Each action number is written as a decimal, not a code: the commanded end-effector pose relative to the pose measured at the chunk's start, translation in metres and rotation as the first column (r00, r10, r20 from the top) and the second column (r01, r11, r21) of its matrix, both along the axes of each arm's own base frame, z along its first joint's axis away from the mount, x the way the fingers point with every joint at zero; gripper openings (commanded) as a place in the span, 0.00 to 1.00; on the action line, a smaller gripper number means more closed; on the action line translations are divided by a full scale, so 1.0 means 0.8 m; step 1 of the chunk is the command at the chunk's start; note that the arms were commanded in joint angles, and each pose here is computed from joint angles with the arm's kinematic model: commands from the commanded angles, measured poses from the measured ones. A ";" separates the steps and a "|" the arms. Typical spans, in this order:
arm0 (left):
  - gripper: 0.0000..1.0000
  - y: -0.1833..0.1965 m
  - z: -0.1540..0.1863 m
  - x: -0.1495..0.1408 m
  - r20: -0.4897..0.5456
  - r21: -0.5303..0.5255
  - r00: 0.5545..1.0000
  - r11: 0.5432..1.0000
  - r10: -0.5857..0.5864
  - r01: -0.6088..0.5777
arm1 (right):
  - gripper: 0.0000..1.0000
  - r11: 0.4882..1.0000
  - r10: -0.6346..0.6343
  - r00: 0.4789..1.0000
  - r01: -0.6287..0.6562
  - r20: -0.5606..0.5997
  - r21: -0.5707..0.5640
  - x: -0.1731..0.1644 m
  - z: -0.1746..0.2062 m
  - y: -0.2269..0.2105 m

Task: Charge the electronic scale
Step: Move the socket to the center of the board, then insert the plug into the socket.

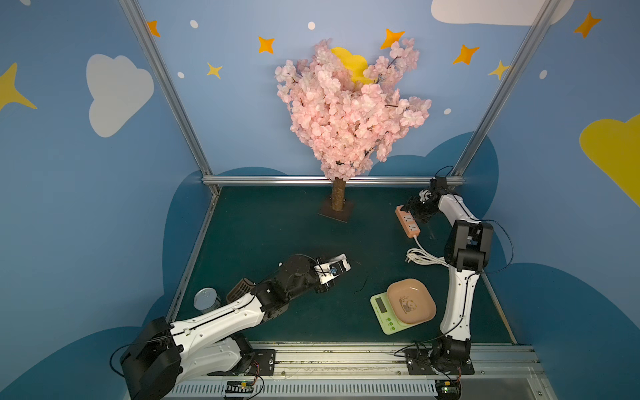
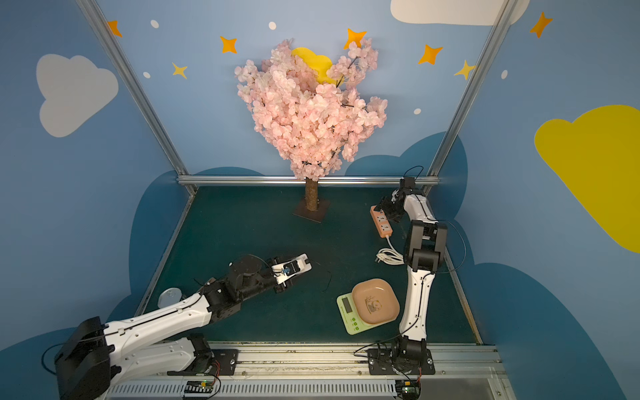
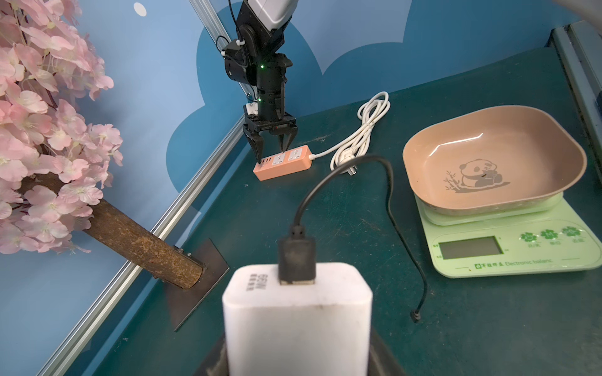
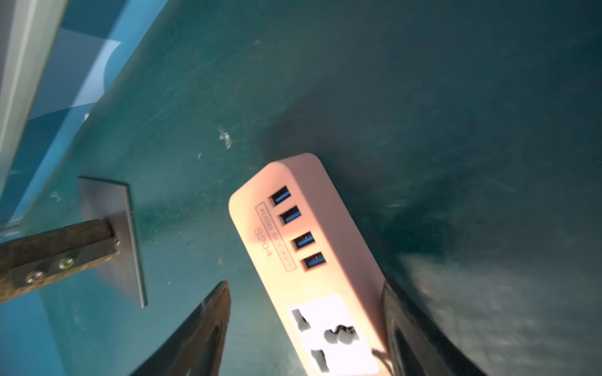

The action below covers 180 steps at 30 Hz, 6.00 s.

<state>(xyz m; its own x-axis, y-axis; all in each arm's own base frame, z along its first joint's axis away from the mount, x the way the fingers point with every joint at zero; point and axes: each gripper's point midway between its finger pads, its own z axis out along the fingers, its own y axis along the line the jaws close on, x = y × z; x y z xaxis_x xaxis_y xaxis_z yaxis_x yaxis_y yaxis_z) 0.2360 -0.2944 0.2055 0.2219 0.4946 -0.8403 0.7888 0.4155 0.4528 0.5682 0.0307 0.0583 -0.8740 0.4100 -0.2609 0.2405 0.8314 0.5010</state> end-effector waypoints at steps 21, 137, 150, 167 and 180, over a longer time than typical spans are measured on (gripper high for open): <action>0.36 0.010 -0.004 -0.006 -0.001 -0.009 1.000 1.000 0.018 -0.018 | 0.69 0.912 0.394 0.919 -0.391 0.003 0.122 -0.144 0.020 0.210; 0.87 -0.006 0.022 0.017 0.012 -0.172 0.998 0.983 0.058 -0.055 | 0.07 0.890 0.084 0.996 -0.059 0.035 -0.452 -0.221 0.094 0.147; 0.87 -0.004 0.023 0.016 0.009 -0.175 0.998 0.983 0.061 -0.059 | 0.07 0.907 0.087 0.994 -0.107 -0.067 -0.408 -0.218 0.073 0.153; 0.87 -0.004 0.021 0.017 0.011 -0.169 0.998 0.984 0.064 -0.061 | 0.06 0.905 0.100 0.987 -0.141 -0.122 -0.401 -0.216 0.055 0.152; 0.88 -0.005 0.020 0.016 0.011 -0.165 0.998 0.985 0.057 -0.055 | 0.06 0.897 0.083 0.988 -0.130 -0.127 -0.422 -0.209 0.049 0.144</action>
